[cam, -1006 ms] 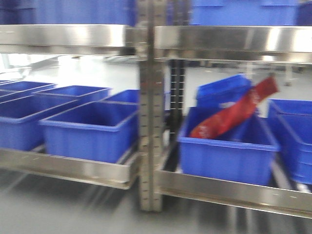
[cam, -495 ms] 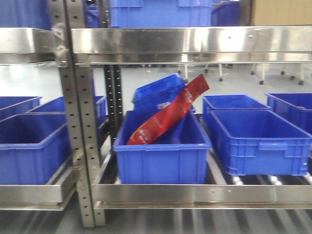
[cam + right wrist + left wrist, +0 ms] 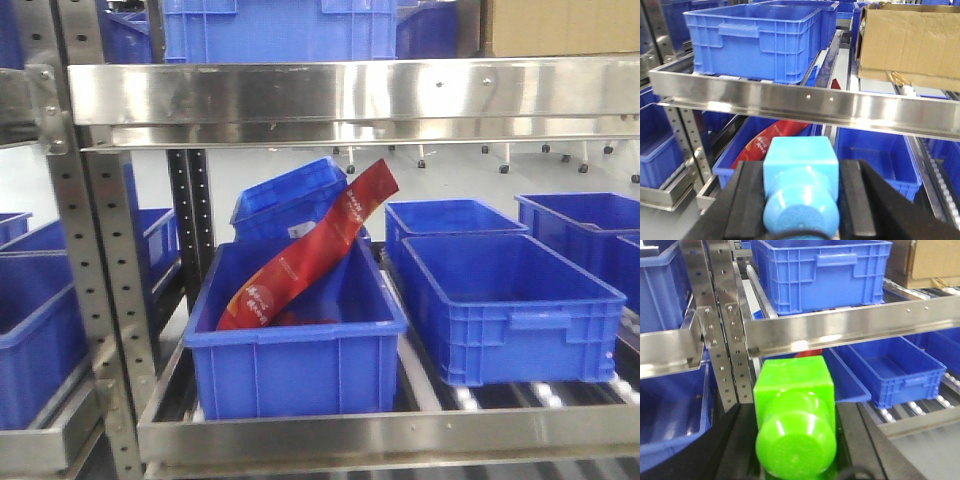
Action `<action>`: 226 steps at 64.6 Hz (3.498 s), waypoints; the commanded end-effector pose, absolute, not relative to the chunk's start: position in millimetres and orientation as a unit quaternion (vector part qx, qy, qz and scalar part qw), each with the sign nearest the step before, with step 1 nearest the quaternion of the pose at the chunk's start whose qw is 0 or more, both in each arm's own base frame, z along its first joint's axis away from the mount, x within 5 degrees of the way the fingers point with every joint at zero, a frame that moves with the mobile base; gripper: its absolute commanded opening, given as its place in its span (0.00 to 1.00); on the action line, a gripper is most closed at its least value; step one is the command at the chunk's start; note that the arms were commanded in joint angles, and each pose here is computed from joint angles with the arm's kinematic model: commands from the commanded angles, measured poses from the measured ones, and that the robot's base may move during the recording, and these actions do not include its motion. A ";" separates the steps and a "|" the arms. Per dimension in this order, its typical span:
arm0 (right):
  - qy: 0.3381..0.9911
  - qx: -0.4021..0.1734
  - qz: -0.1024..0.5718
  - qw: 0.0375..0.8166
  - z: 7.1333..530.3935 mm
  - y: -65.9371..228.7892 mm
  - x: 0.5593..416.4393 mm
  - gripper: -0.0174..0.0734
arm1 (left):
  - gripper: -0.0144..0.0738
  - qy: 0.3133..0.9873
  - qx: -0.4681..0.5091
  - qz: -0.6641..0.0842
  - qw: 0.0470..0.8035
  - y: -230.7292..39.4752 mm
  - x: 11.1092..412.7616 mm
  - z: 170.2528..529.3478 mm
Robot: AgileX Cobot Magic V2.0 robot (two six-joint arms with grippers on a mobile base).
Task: Grab block from conveyor and place in blue bin
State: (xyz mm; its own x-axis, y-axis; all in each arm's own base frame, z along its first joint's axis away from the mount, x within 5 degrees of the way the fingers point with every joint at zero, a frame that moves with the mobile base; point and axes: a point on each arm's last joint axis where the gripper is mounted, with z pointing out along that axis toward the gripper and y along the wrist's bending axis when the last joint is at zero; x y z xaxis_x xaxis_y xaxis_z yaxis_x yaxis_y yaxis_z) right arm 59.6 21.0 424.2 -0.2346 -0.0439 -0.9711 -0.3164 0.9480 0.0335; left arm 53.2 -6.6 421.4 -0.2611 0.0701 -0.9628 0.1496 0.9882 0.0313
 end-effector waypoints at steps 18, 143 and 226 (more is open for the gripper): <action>0.771 -0.117 0.112 0.616 427.1 20.9 59.2 0.02 | 0.04 0.786 0.066 -0.039 0.613 -6.7 51.8 425.2; 0.771 -0.117 0.112 0.616 427.1 20.9 59.2 0.02 | 0.04 0.786 0.066 -0.039 0.613 -6.7 51.8 425.2; 0.730 -0.229 0.209 0.610 503.0 108.5 156.9 0.02 | 0.04 0.777 0.248 -0.114 0.567 -106.0 193.6 500.3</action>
